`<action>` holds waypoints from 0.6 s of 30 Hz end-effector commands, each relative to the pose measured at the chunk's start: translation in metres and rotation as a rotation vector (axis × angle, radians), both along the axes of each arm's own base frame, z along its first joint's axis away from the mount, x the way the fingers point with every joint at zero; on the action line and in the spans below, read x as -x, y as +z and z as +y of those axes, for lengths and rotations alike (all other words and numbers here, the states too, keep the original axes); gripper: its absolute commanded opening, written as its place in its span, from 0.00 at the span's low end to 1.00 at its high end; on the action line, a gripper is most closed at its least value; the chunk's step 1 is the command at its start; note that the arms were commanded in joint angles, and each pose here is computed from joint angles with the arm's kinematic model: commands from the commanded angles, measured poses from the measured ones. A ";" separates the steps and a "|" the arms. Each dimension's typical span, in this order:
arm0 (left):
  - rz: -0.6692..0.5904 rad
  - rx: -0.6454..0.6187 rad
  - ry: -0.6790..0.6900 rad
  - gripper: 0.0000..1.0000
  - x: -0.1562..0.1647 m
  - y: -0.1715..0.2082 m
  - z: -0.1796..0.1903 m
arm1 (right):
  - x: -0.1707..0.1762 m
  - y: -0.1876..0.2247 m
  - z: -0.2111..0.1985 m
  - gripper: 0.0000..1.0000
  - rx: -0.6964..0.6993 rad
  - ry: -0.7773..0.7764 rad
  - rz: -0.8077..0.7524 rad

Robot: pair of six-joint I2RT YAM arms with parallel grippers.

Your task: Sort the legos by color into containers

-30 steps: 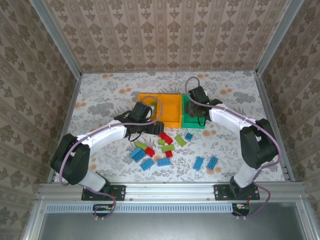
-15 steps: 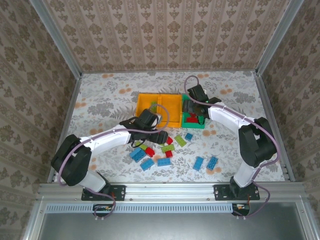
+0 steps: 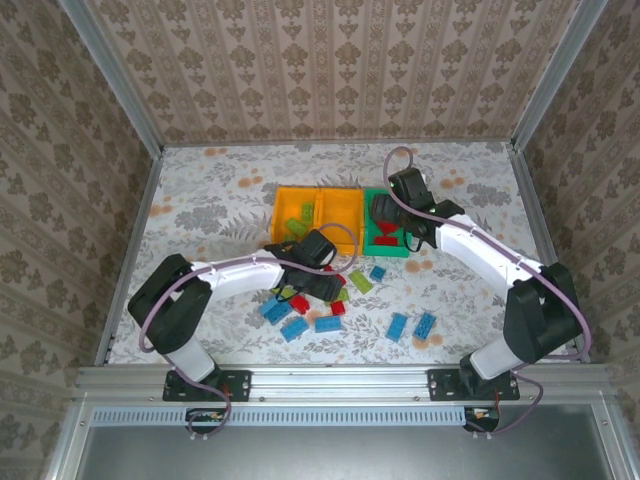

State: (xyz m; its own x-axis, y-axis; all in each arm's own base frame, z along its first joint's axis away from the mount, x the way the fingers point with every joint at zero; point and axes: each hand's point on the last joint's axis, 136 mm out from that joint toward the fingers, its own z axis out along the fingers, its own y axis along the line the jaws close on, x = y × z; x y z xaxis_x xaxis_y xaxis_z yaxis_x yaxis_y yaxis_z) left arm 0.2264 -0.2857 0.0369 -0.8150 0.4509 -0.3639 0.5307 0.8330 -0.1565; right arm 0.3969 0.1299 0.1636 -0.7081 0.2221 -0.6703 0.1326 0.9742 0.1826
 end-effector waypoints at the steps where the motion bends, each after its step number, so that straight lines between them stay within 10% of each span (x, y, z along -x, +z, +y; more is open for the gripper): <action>1: -0.004 -0.026 0.015 0.76 -0.004 -0.001 -0.002 | 0.014 -0.004 -0.014 0.88 0.042 -0.022 0.019; 18: -0.018 -0.029 0.042 0.40 -0.014 -0.005 -0.007 | 0.050 -0.029 -0.001 0.87 0.133 0.121 0.061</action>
State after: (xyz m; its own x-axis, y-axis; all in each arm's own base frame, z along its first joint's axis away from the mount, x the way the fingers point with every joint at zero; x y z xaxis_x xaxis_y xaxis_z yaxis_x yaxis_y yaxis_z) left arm 0.2341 -0.2867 0.0254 -0.8328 0.4332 -0.3447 0.4993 0.8566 -0.1296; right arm 0.3580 0.1280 0.1384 -0.7562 0.1166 -0.6439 0.0651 0.9925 0.1033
